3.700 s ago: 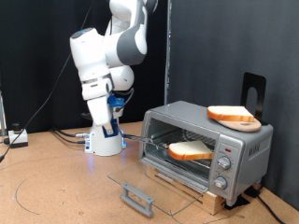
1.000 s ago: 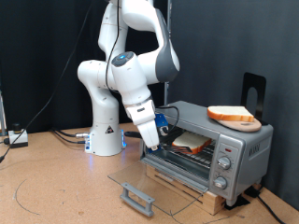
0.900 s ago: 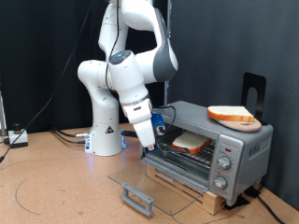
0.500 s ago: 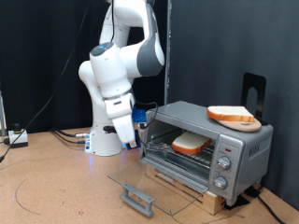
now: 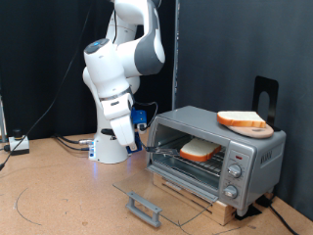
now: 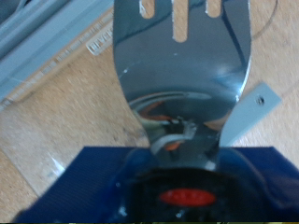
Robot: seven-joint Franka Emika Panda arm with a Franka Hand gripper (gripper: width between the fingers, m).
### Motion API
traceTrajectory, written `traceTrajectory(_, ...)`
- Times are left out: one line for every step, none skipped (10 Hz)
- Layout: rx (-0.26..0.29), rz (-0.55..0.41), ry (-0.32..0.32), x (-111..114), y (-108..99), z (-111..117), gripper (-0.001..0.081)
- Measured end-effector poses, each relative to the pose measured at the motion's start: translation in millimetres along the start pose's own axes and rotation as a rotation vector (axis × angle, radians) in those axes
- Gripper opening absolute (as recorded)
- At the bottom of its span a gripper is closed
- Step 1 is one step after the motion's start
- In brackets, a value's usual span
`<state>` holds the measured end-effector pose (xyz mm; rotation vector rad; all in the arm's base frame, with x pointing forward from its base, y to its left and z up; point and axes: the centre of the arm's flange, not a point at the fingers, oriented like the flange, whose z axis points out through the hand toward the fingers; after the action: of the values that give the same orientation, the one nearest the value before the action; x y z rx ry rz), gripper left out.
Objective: Make a piece of toast with the oven
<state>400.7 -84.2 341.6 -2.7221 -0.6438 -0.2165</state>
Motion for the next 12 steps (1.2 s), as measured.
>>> traceTrajectory(0.038, -0.034, 0.015, -0.6, -4.9, -9.6, 0.0396)
traceTrajectory(0.068, -0.072, 0.03, -2.0, -10.5, -21.3, 0.0396)
traceTrajectory(0.094, -0.105, 0.043, -4.3, -16.1, -33.0, 0.0396)
traceTrajectory(0.116, -0.129, 0.055, -6.8, -21.6, -44.6, 0.0396)
traceTrajectory(0.13, -0.143, 0.067, -9.3, -26.3, -56.7, 0.0396)
traceTrajectory(0.131, -0.145, 0.087, -11.5, -30.3, -69.4, 0.0396)
traceTrajectory(0.119, -0.145, 0.104, -13.7, -33.7, -81.7, 0.0396)
traceTrajectory(0.106, -0.147, 0.112, -15.7, -39.3, -89.7, 0.0396)
traceTrajectory(0.11, -0.147, 0.109, -16.0, -39.3, -87.7, 0.0396)
traceTrajectory(0.141, -0.167, 0.099, -15.4, -43.9, -83.7, 0.0396)
traceTrajectory(0.185, -0.21, 0.086, -12.4, -54.1, -78.3, 0.0396)
traceTrajectory(0.22, -0.262, 0.076, -7.1, -67.1, -72.7, 0.0396)
